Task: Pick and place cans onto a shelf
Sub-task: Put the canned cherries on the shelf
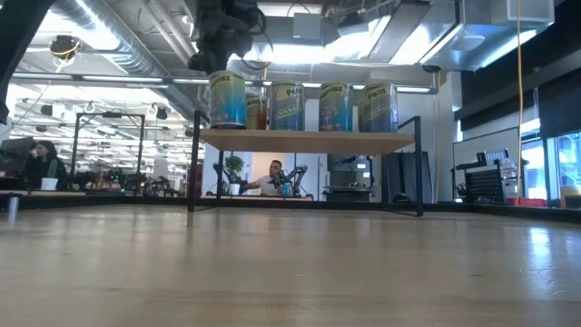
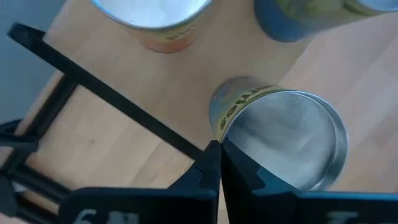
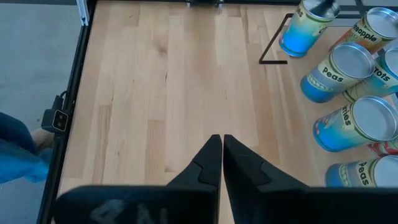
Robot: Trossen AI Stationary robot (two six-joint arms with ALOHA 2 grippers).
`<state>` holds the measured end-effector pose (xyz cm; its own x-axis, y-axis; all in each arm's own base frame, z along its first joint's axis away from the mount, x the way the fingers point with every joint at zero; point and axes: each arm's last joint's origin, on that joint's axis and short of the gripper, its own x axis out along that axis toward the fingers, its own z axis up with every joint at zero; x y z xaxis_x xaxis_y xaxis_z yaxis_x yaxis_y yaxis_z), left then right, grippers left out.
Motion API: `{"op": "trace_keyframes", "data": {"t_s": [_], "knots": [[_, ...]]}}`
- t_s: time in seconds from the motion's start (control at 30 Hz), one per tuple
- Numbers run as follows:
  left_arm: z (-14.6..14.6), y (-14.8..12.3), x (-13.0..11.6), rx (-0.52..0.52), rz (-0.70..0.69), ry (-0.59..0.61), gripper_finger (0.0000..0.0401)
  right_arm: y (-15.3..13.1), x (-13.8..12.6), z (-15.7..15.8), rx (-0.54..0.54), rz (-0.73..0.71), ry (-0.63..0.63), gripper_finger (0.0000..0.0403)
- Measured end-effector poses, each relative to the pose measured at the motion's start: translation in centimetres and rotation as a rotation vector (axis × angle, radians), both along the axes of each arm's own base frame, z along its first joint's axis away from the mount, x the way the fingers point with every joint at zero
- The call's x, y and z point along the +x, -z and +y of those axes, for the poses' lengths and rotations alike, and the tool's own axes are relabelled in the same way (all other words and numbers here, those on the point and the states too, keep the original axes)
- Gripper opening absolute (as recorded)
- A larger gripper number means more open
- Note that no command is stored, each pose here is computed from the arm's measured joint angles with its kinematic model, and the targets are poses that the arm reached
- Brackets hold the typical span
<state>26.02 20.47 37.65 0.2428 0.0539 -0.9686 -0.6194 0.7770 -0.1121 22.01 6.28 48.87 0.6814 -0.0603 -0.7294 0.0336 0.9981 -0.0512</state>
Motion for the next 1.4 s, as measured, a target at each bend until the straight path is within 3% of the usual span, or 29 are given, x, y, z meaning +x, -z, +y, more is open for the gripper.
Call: {"op": "trace_keyframes", "data": {"t_s": [0.27, 0.8, 1.13, 1.27, 1.4], "knots": [[0.2, -0.1, 0.3, 0.045, -0.015, 0.016, 0.0013, 0.0, 0.0, 0.0, 0.0, 0.0, 0.0, 0.0019], [0.1, -0.3, 0.3, 0.038, -0.024, -0.022, 0.004, 0.0, 0.0, 0.0, 0.004, 0.0, 0.005, 0.0019], [-0.4, -4.4, -0.2, 0.132, -0.148, -0.032, 0.0041, 0.0, 0.0, 0.0, 0.005, 0.0, 0.005, 0.0019], [-1.7, -5.7, -0.3, 0.128, -0.172, -0.038, 0.0039, 0.0, 0.0, 0.0, 0.005, 0.0, 0.005, 0.0019], [-4.1, -6.2, 0.5, 0.098, -0.21, 0.028, 0.0024, 0.0, 0.0, 0.0, 0.004, 0.0, 0.004, 0.0019]]}}
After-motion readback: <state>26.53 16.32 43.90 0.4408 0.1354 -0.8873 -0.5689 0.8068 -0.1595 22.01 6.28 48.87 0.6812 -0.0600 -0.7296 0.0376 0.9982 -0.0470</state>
